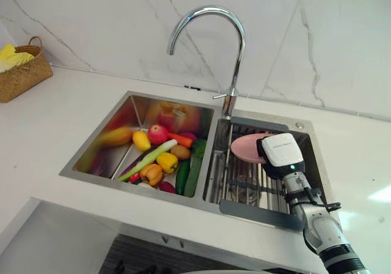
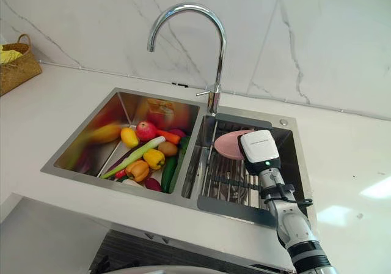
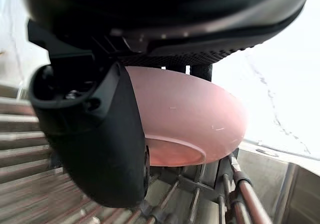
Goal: Walk over to the sink, pick up the cup, carry it to the dishwasher, place the cup inside the dishwasher, then close the dishwasher door
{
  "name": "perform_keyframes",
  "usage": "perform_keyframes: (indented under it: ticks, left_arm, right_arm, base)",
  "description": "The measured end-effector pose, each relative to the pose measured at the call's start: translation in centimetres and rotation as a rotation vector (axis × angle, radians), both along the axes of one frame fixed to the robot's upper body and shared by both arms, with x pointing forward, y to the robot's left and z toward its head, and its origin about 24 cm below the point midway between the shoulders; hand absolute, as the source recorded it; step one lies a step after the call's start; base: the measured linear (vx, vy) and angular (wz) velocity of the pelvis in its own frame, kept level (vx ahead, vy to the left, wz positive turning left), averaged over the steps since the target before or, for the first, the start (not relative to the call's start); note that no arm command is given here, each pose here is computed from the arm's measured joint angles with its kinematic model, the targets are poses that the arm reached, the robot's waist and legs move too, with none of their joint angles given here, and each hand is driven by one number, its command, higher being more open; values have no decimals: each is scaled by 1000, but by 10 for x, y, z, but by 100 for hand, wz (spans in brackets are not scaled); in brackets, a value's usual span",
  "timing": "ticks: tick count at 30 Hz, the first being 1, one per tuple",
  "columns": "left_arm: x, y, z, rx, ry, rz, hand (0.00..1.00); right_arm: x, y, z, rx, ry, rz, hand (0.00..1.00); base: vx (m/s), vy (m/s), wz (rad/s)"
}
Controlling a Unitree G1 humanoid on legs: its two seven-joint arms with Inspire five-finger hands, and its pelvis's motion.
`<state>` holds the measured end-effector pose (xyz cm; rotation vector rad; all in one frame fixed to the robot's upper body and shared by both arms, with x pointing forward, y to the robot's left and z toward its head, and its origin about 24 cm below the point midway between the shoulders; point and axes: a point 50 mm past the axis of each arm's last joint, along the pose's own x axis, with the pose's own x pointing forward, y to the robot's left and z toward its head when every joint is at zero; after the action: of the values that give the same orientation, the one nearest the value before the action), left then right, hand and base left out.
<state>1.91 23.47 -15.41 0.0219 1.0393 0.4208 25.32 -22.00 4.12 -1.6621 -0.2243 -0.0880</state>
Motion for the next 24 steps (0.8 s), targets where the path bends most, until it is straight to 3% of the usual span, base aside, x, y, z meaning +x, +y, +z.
perform_keyframes:
  ticks: [7, 15, 20, 24]
  left_arm:
    - [-2, 1, 1, 24, -13, 12, 100]
    - [0, 2, 3, 32, -35, 4, 100]
    - [11, -10, 6, 9, -101, -47, 100]
    - [25, -23, 4, -26, -118, -112, 100]
  right_arm:
    - [-8, -9, 30, 234, -120, -15, 0]
    - [-39, -68, 137, 293, -742, -181, 0]
    - [-44, -79, 146, 261, -770, -236, 0]
    - [-42, -83, 144, 241, -740, -224, 0]
  base:
    - [2, 2, -1]
    - [5, -6, 3]
    - [-32, 47, -59]
    - [-94, 248, -155]
